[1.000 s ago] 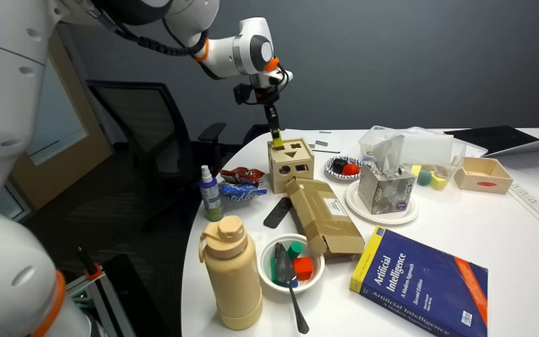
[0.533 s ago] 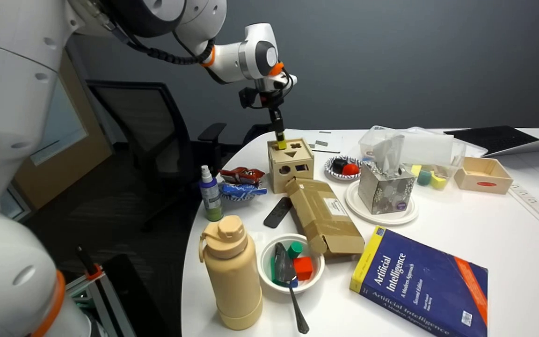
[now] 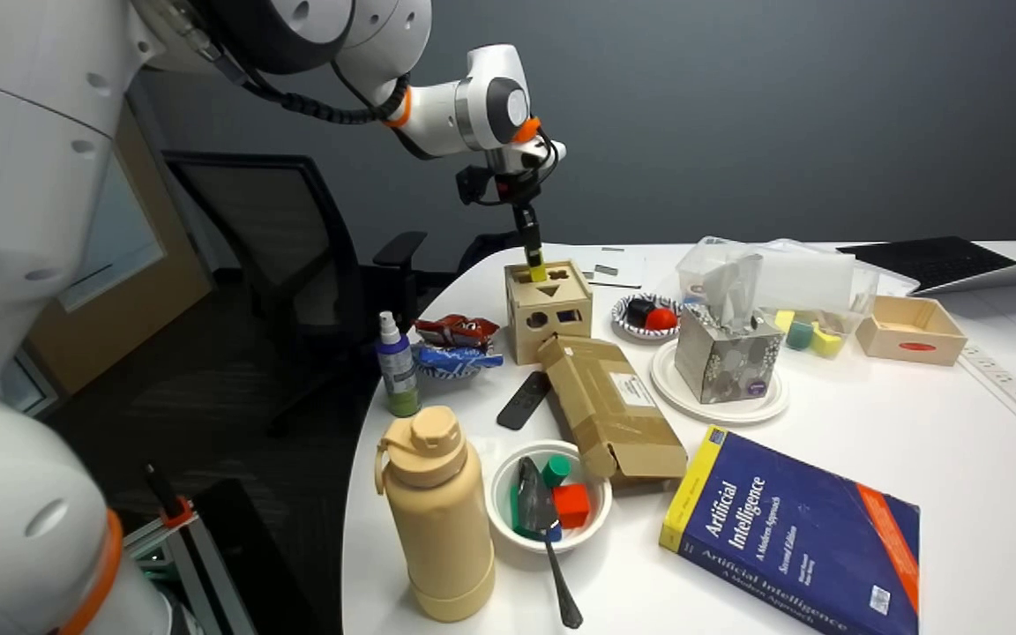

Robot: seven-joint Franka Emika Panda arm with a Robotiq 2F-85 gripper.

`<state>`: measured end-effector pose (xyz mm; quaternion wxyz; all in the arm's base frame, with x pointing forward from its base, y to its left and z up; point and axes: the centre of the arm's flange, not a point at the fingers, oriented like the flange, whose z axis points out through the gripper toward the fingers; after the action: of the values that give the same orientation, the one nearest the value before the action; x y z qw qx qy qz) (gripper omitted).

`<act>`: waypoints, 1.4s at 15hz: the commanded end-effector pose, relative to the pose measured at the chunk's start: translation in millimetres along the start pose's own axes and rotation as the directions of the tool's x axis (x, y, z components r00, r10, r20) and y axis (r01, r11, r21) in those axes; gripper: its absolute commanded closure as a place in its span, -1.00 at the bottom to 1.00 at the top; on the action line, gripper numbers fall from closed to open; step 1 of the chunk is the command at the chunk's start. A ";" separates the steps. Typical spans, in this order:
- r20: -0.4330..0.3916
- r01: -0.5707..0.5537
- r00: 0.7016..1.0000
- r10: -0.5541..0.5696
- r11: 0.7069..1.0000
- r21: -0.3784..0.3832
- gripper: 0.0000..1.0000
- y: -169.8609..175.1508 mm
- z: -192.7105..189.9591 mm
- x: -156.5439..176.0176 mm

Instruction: Remove the yellow block from the white plate and put it inside the shape sorter through the square opening

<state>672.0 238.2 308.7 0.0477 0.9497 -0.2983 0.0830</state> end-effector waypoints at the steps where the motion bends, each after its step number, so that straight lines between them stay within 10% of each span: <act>1: 0.005 -0.012 1.000 0.012 1.000 -0.020 0.83 -6.0 1.0 -2.6; 21: 0.035 -0.001 0.999 0.004 0.997 -0.076 0.83 2.6 3.5 -19.7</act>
<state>664.2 246.9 306.3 0.0618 0.9510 -0.2949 0.0697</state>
